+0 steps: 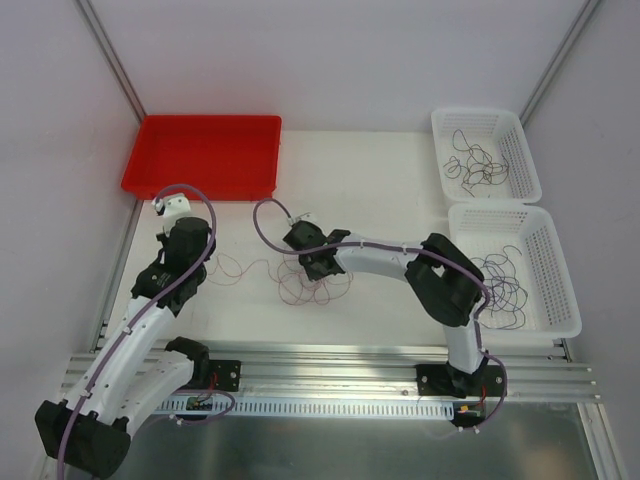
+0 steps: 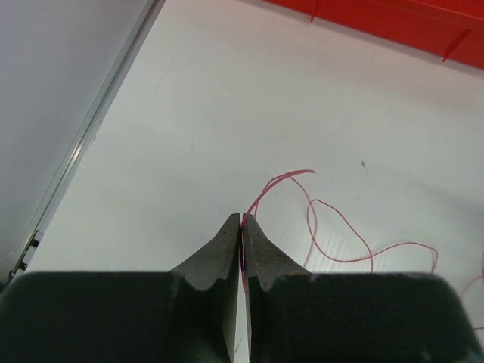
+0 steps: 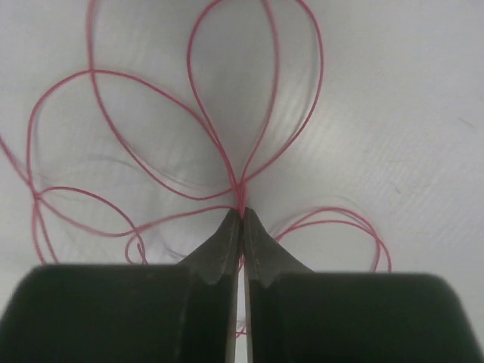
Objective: Untangle the cables
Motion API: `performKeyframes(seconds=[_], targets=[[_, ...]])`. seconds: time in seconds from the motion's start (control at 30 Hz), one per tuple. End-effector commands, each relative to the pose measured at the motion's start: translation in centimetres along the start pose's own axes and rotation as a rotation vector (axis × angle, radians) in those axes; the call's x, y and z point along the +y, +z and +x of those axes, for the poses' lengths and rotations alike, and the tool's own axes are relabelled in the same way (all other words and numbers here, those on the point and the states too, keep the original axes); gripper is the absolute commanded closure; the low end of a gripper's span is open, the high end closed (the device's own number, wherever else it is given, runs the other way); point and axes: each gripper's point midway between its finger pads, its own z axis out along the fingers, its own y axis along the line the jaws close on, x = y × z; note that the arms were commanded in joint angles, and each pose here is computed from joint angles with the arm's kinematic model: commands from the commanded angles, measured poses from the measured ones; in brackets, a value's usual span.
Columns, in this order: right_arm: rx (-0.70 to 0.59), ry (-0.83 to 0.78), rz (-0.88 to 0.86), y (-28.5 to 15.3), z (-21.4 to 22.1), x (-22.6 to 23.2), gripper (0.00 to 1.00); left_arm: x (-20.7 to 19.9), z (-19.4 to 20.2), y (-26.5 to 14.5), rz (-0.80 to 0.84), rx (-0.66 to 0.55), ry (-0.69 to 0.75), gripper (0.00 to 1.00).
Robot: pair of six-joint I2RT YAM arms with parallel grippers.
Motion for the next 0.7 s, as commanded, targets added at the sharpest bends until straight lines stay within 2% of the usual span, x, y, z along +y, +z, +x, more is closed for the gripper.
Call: performKeyframes(seconds=[0.0, 0.1, 0.17, 0.2, 0.23, 0.37, 0.4, 0.67], targets=[[0.038, 0.066, 0.165, -0.9, 1.5, -7.1, 0.99, 0.6, 0.5, 0.6, -0.029, 0.024, -0.024, 0.96], [0.023, 0.129, 0.194, -2.5, 2.4, -10.7, 0.99, 1.7, 1.0, 1.0, -0.074, 0.05, -0.037, 0.96], [-0.029, 0.211, 0.208, -4.5, 1.4, -13.7, 0.99, 2.4, 1.1, 1.2, -0.105, 0.059, -0.055, 0.97], [-0.012, 0.242, 0.239, -4.7, 2.5, -16.0, 0.99, 2.6, 1.2, 1.3, -0.112, 0.068, -0.057, 0.97], [-0.06, 0.273, 0.23, -6.6, 1.8, -17.0, 0.99, 2.9, 1.3, 1.3, -0.121, 0.073, -0.066, 0.97], [-0.104, 0.337, 0.259, -9.8, 2.2, -20.8, 0.99, 3.6, 1.7, 1.7, -0.151, 0.101, -0.098, 0.97], [-0.159, 0.363, 0.263, -11.8, 1.5, -22.0, 0.99, 4.1, 1.7, 1.8, -0.169, 0.106, -0.108, 0.97], [-0.425, 0.399, 0.182, -21.8, -2.1, -23.2, 0.99, 6.1, 2.6, 2.3, -0.251, 0.152, -0.183, 0.98]])
